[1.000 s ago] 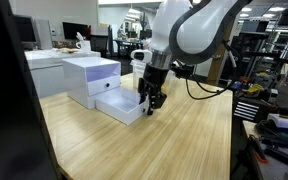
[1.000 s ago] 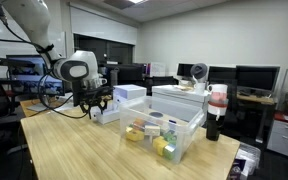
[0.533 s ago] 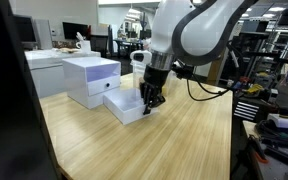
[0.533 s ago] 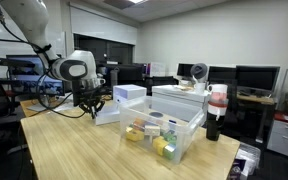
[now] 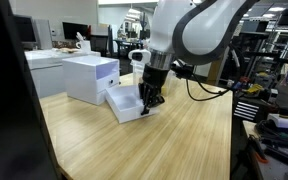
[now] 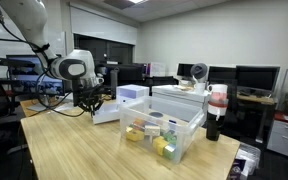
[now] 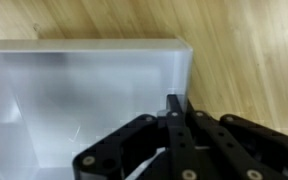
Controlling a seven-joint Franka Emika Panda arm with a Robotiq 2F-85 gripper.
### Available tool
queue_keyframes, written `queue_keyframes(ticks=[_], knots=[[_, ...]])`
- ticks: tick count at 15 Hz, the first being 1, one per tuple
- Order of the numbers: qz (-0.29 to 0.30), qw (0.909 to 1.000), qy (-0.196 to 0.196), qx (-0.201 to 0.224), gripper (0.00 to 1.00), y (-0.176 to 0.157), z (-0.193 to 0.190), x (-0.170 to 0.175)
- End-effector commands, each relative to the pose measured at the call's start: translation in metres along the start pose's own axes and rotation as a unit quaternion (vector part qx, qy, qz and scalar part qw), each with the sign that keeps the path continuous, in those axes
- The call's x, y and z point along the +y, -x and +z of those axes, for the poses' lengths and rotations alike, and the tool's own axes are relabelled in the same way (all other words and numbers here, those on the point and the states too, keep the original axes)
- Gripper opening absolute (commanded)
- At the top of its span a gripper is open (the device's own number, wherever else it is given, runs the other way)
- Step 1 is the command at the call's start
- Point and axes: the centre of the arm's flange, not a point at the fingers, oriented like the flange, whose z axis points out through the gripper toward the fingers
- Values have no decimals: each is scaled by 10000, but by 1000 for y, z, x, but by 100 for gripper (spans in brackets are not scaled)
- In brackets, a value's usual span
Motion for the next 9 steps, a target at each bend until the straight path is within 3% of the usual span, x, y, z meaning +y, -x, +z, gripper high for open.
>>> queue_keyframes(ticks=[1,9], knots=[[-183,9997,-130,31,1,6,-21,-8],[-418,9988,-205,-153,1,38,-68,-6]])
